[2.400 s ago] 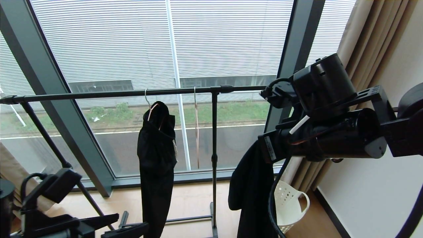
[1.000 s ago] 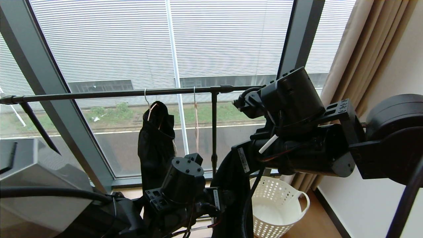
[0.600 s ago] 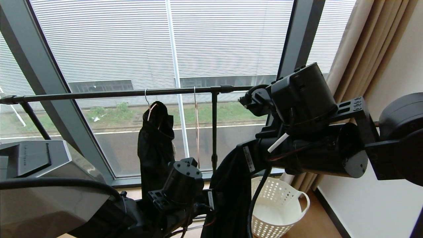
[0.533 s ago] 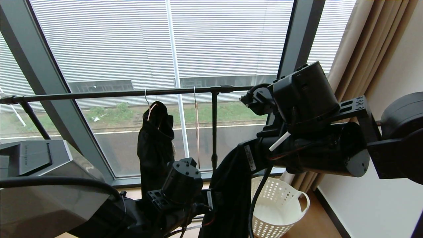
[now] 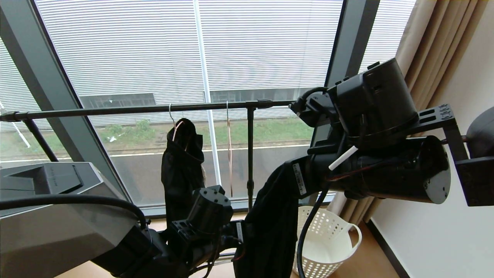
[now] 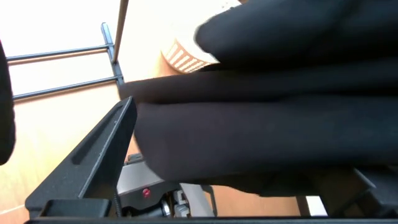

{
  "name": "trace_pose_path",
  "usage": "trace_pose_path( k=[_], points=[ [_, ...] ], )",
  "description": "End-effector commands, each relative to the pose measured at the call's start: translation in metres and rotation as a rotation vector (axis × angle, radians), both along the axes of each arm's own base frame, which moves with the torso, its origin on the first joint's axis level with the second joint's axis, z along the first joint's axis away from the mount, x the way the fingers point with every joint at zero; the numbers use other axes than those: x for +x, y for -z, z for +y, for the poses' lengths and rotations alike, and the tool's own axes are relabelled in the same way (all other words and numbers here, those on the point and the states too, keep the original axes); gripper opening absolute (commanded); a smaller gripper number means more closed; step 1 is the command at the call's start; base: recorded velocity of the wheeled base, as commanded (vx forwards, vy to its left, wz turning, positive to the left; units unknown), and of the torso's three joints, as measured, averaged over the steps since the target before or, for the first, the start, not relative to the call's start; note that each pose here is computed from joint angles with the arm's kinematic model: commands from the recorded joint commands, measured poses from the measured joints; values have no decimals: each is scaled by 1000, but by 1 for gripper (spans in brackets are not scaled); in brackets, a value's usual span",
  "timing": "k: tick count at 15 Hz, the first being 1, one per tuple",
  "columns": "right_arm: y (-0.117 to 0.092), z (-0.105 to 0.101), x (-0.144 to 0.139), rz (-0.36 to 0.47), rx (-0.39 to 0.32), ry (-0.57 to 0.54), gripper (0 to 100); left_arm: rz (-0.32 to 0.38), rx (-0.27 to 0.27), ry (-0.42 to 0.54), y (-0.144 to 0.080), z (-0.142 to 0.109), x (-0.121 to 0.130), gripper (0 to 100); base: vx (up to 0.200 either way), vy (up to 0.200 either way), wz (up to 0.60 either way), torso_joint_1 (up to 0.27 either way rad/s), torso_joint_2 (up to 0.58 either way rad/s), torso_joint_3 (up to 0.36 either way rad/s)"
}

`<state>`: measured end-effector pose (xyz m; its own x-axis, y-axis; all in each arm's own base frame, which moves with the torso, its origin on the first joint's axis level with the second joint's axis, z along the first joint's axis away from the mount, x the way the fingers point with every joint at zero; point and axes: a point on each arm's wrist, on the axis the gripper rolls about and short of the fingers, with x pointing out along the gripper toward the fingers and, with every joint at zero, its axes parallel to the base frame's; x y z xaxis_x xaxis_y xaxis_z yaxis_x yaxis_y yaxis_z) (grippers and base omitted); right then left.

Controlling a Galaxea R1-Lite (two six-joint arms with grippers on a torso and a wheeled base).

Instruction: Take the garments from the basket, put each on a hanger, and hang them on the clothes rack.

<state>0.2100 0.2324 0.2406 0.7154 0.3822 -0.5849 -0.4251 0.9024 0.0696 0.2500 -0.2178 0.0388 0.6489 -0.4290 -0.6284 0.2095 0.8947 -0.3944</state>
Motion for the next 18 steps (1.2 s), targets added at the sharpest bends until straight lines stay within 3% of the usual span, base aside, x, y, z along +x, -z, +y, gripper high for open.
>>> trace_pose_path(
  k=[1, 5, 8, 11, 18],
  points=[
    [-7, -6, -4, -14, 16, 2, 0, 15, 13, 0, 8, -1, 1, 100, 0, 0, 0, 0, 0, 0],
    [-8, -20, 3, -17, 17, 49, 0, 10, 25, 10, 6, 0, -2, 100, 0, 0, 0, 0, 0, 0],
    [-5, -29, 11, -12, 10, 91, 0, -42, 41, 34, -13, 15, -13, 100, 0, 0, 0, 0, 0, 0],
    [-5, -35, 17, -13, 7, 117, 0, -41, 48, 38, -19, 26, -25, 100, 0, 0, 0, 0, 0, 0],
    [2, -49, 26, 3, -15, 169, 0, -81, 17, 35, -37, 35, -36, 100, 0, 0, 0, 0, 0, 0]
  ],
)
